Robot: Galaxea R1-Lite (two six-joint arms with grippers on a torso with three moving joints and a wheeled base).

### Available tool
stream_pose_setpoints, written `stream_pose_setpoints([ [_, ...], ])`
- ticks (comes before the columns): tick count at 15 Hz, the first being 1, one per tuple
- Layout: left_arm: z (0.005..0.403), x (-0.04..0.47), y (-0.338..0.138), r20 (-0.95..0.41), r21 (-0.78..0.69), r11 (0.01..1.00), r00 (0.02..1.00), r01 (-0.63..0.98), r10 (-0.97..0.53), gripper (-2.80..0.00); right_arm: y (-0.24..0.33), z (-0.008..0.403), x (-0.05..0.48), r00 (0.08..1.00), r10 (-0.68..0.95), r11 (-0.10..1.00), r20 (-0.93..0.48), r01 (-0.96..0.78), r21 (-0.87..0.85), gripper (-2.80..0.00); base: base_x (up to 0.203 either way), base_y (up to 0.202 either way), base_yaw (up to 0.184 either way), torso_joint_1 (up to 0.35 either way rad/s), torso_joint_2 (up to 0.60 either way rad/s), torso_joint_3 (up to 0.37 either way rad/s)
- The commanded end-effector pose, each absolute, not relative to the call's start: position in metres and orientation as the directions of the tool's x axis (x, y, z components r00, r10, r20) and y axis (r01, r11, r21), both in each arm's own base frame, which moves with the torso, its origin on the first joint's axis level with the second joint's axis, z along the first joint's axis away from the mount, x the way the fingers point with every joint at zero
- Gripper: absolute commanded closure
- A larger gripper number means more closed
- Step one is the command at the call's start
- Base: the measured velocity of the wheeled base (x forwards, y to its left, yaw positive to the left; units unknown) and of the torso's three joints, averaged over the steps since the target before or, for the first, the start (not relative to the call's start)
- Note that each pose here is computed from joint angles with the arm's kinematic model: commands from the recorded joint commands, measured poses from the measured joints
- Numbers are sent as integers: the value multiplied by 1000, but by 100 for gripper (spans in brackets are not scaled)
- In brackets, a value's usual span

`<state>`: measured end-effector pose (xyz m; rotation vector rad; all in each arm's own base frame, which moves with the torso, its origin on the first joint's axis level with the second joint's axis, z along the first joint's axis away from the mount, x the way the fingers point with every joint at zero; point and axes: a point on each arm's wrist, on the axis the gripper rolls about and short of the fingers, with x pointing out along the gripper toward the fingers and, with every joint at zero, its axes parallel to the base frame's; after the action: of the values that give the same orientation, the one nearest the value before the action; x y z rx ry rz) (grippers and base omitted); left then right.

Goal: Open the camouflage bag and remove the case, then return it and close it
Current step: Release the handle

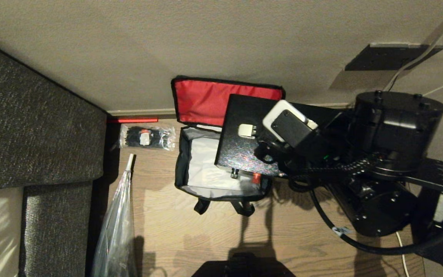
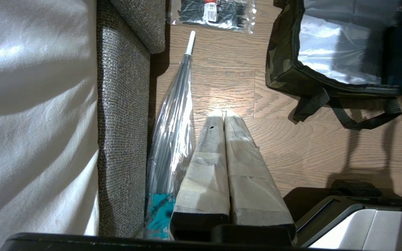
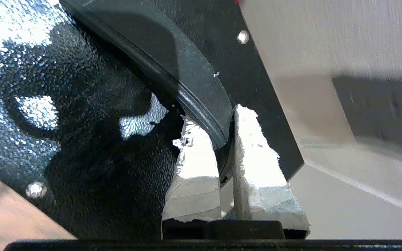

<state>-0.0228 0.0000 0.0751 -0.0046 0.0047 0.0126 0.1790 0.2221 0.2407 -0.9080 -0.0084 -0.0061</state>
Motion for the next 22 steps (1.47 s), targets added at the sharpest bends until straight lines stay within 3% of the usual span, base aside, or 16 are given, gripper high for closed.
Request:
stream_pose_setpoints([
  [1, 74, -23, 0, -6, -5, 1000, 1000, -14, 14, 0, 175, 244, 165, 997, -75, 623, 22, 64, -780, 0, 0, 0, 0, 0, 0, 0],
  [10, 74, -23, 0, -6, -5, 1000, 1000, -14, 14, 0, 81, 187, 163, 917, -389, 595, -86, 179, -783, 0, 0, 0, 0, 0, 0, 0],
  [18, 74, -23, 0, -6, -5, 1000, 1000, -14, 14, 0, 96, 110, 223, 827, -490, 597, -277, 86, -798, 0, 0, 0, 0, 0, 0, 0],
  [22, 74, -23, 0, -6, -6, 1000, 1000, -14, 14, 0, 97, 82, 260, 781, -544, 600, -306, 107, -793, 0, 0, 0, 0, 0, 0, 0],
])
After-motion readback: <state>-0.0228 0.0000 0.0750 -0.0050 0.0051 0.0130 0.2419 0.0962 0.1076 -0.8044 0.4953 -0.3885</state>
